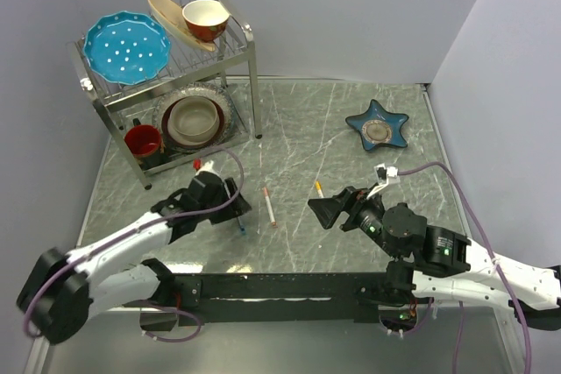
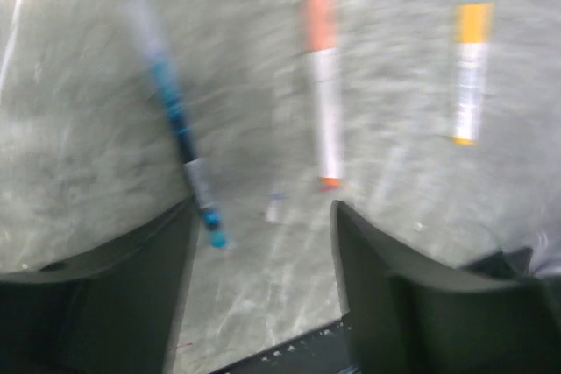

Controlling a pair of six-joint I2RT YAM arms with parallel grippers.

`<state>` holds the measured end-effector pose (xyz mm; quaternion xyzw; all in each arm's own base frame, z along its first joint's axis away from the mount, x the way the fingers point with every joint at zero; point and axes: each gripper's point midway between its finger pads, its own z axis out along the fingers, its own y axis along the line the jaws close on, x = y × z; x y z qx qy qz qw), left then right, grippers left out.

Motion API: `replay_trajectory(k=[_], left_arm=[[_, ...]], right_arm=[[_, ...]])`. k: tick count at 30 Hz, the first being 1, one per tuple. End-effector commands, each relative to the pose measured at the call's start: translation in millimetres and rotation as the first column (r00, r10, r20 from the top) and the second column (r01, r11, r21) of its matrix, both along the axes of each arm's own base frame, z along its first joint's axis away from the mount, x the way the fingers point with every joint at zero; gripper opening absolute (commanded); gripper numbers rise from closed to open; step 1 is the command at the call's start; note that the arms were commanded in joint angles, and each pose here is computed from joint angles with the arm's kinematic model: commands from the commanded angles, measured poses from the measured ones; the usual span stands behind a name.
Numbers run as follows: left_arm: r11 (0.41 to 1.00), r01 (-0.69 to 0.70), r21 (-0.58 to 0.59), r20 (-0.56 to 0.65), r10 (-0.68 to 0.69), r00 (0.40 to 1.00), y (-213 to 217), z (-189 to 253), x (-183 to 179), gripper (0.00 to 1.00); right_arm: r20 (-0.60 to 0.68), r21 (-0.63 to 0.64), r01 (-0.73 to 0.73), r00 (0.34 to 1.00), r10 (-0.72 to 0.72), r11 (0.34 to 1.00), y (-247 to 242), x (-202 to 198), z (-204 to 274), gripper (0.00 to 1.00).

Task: Insert the pens into the pen caps

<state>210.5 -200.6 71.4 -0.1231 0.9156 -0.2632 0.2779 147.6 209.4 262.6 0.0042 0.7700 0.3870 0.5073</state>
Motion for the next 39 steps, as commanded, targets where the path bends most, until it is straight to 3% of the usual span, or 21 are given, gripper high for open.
replay_trajectory(k=[1, 2, 5, 11, 15, 24, 39], left_arm=[[0.99, 0.098, -0.099, 0.282, -0.067, 0.957, -10.4, 97.7, 13.2, 0.81], [0.982, 0.146, -0.124, 0.332, -0.097, 0.938, -14.9, 116.8, 10.2, 0.89], [0.956, 0.252, -0.149, 0.51, -0.144, 0.848, -16.5, 169.8, 1.1, 0.99], [0.895, 0.413, -0.17, 0.735, -0.164, 0.658, -16.5, 233.5, -26.3, 0.99], [0.874, 0.462, -0.15, 0.793, -0.173, 0.584, -16.6, 240.4, -35.5, 0.99], [0.865, 0.48, -0.147, 0.8, -0.182, 0.572, -18.4, 242.1, -38.3, 0.99], [0.868, 0.472, -0.151, 0.811, -0.164, 0.562, -13.6, 243.2, -41.2, 0.99]], right_arm=[[0.022, 0.032, 0.057, 0.998, -0.057, 0.998, -12.9, 5.5, 20.9, 0.98], [0.023, 0.029, 0.058, 0.998, -0.058, 0.998, -13.9, 5.4, 21.2, 1.0], [0.031, 0.01, 0.072, 0.997, -0.073, 0.997, -17.0, 7.4, 22.6, 1.0], [0.026, 0.005, 0.128, 0.991, -0.128, 0.992, -22.8, 13.6, 27.1, 1.0], [0.017, 0.016, 0.157, 0.987, -0.157, 0.988, -24.7, 16.7, 26.2, 1.0], [0.039, 0.062, 0.156, 0.987, -0.159, 0.986, -26.4, 16.9, 28.4, 1.0], [0.038, 0.024, 0.174, 0.984, -0.175, 0.984, -30.6, 18.4, 25.3, 1.0]])
